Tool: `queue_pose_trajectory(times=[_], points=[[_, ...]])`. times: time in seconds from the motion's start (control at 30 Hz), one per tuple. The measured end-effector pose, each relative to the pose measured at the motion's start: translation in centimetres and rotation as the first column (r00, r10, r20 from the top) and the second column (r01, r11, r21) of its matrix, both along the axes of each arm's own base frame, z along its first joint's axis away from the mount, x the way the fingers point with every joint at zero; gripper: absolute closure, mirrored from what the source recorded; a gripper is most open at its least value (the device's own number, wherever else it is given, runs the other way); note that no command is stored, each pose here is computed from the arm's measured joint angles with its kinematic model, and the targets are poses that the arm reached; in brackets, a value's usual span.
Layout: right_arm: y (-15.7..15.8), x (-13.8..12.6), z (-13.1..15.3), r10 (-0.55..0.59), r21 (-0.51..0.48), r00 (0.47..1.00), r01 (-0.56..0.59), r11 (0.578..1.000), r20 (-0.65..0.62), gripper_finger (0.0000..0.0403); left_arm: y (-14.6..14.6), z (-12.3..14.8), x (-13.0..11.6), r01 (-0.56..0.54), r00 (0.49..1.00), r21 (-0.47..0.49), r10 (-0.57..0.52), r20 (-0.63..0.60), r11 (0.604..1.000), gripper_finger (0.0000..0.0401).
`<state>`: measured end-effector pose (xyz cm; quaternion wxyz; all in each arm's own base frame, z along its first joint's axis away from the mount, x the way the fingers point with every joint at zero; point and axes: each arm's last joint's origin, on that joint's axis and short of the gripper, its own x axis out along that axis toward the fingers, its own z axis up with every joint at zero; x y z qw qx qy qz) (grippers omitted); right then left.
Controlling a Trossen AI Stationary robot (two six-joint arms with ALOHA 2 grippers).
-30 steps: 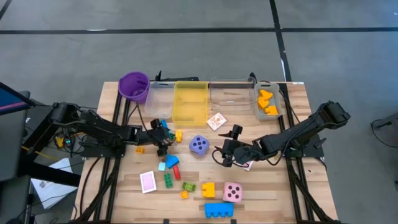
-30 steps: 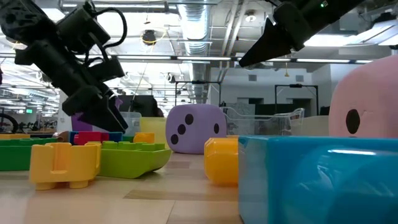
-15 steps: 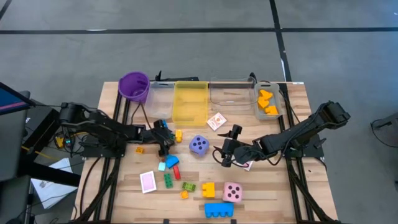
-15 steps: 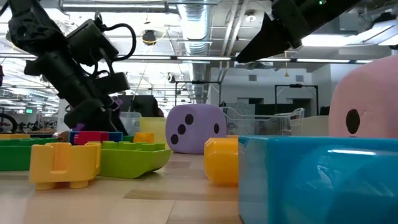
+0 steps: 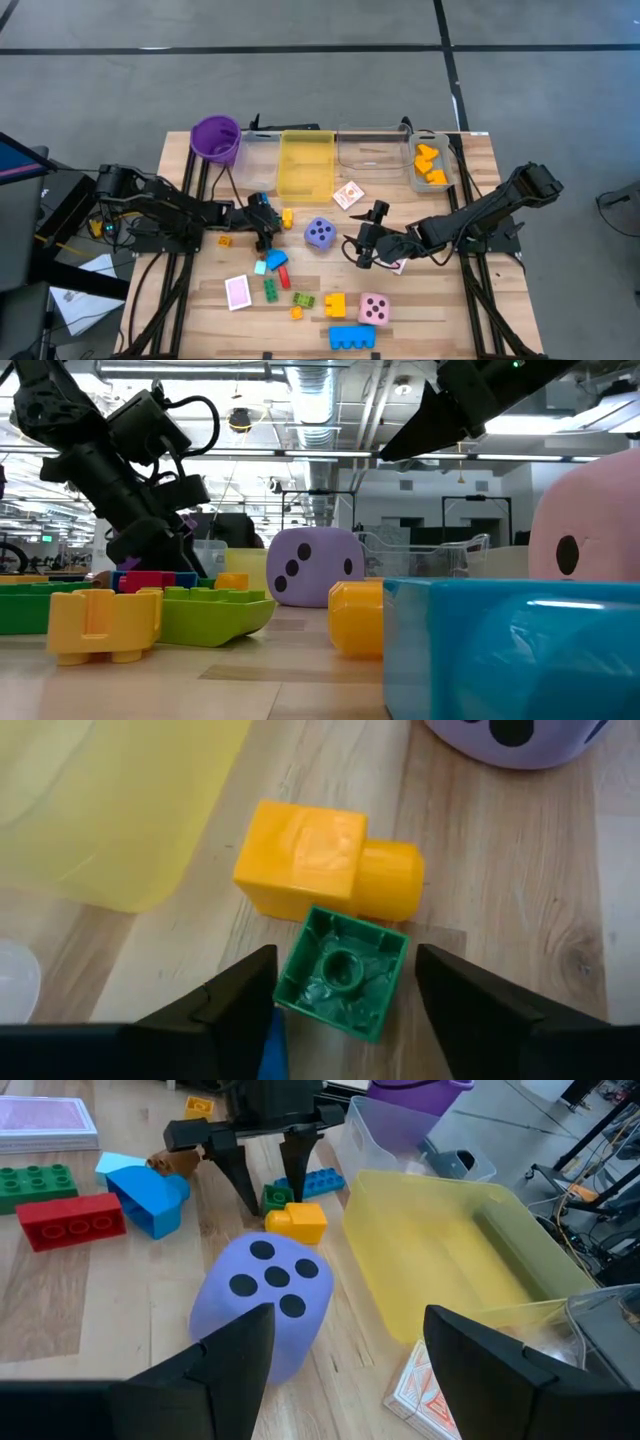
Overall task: Pick & Place Toys
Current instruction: Put the small green game piece into the white bin
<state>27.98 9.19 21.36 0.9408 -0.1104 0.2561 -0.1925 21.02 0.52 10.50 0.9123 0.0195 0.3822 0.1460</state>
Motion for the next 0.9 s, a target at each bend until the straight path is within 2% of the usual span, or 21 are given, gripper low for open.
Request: queue_pose_trajectory(times=[0.37,0.47,0.7,0.9], points=[[0.0,0.0,0.0,0.000,0.000,1.000,0.000,1.000,0.000,0.0152,0.0,0.1,0.0,0.009,1.000,-0.014,-0.009,0.011,1.000,0.0266],[0.0,0.0,0.0,0.000,0.000,1.000,0.000,1.000,0.000,0.0152,0.0,0.2,0.2,0.009,1.000,-0.014,-0.009,0.030,1.000,0.0268],[0.0,0.0,0.0,0.000,0.000,1.000,0.000,1.000,0.000,0.0152,-0.1,0.8,0.4,0.022,0.996,-0.025,-0.020,0.082,0.999,0.0240],[0.0,0.1,0.1,-0.001,0.006,1.000,0.001,1.000,0.015,0.0152,-0.2,3.2,0.1,0.036,0.978,-0.059,-0.023,0.209,0.998,0.0268]])
